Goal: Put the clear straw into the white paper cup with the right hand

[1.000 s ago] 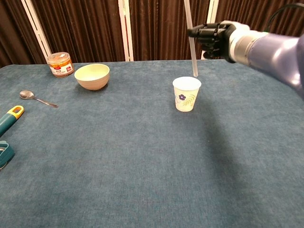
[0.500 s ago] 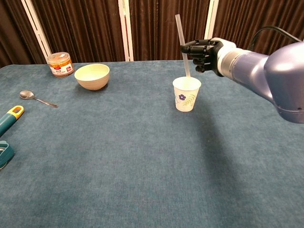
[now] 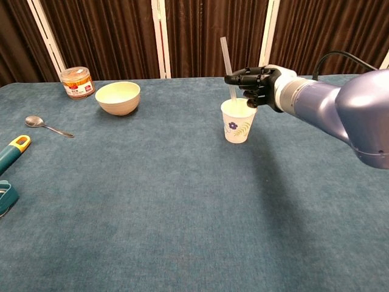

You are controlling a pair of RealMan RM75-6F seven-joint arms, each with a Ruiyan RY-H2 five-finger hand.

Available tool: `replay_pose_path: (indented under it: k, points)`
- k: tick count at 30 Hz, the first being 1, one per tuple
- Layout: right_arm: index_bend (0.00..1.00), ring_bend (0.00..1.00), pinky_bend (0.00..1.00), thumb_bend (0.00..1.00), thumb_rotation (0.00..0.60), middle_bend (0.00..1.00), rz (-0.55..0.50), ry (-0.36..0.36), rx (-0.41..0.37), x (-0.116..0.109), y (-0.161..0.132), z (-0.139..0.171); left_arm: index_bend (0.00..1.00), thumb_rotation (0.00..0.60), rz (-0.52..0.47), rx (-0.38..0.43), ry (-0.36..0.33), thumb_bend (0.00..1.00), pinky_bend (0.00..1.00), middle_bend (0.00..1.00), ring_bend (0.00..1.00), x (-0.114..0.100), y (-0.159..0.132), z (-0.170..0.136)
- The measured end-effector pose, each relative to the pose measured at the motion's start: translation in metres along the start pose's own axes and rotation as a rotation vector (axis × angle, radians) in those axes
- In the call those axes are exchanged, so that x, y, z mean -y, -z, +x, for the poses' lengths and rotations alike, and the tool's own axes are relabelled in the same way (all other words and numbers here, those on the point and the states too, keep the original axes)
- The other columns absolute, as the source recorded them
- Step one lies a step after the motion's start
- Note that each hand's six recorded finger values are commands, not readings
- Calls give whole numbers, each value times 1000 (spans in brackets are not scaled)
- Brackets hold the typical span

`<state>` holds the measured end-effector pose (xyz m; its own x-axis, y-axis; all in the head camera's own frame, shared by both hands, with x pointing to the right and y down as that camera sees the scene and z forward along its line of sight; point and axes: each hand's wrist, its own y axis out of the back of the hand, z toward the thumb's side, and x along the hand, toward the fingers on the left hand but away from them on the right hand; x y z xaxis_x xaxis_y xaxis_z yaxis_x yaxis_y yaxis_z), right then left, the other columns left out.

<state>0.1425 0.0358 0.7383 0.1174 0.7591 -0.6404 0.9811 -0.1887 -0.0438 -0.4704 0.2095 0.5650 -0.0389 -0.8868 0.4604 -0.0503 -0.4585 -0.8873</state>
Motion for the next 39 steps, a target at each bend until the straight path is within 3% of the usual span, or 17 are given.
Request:
replay_pose_path:
  k: [9, 23, 26, 29, 31, 36, 39]
  points:
    - [486, 905, 845, 222, 600, 1000, 1, -16, -15, -1, -3, 3, 0, 600, 0, -1, 0, 166, 0, 0, 0, 0, 0, 0]
    - [486, 905, 842, 223, 600, 1000, 6, -10, -67, -8, -20, 10, 0, 600, -2, -2, 1, 166, 0, 0, 0, 0, 0, 0]
    - [482, 905, 813, 225, 600, 1000, 25, -1, -99, -16, -29, 15, 0, 600, -2, -2, 2, 166, 0, 0, 0, 0, 0, 0]
    - [461, 853, 708, 221, 600, 981, 74, 14, -143, -28, -39, 25, 0, 600, -1, -1, 2, 166, 0, 0, 0, 0, 0, 0]
    - [419, 720, 587, 217, 600, 878, 127, 28, -171, -39, -44, 32, 0, 600, 0, 0, 2, 167, 0, 0, 0, 0, 0, 0]
    - [269, 147, 118, 214, 600, 290, 374, 62, -233, -78, -49, 61, 0, 600, 2, 1, 2, 165, 0, 0, 0, 0, -1, 0]
    - [204, 2, 1, 210, 600, 54, 557, 70, -253, -103, -46, 82, 0, 600, 5, 1, 1, 166, 0, 0, 0, 0, -1, 0]
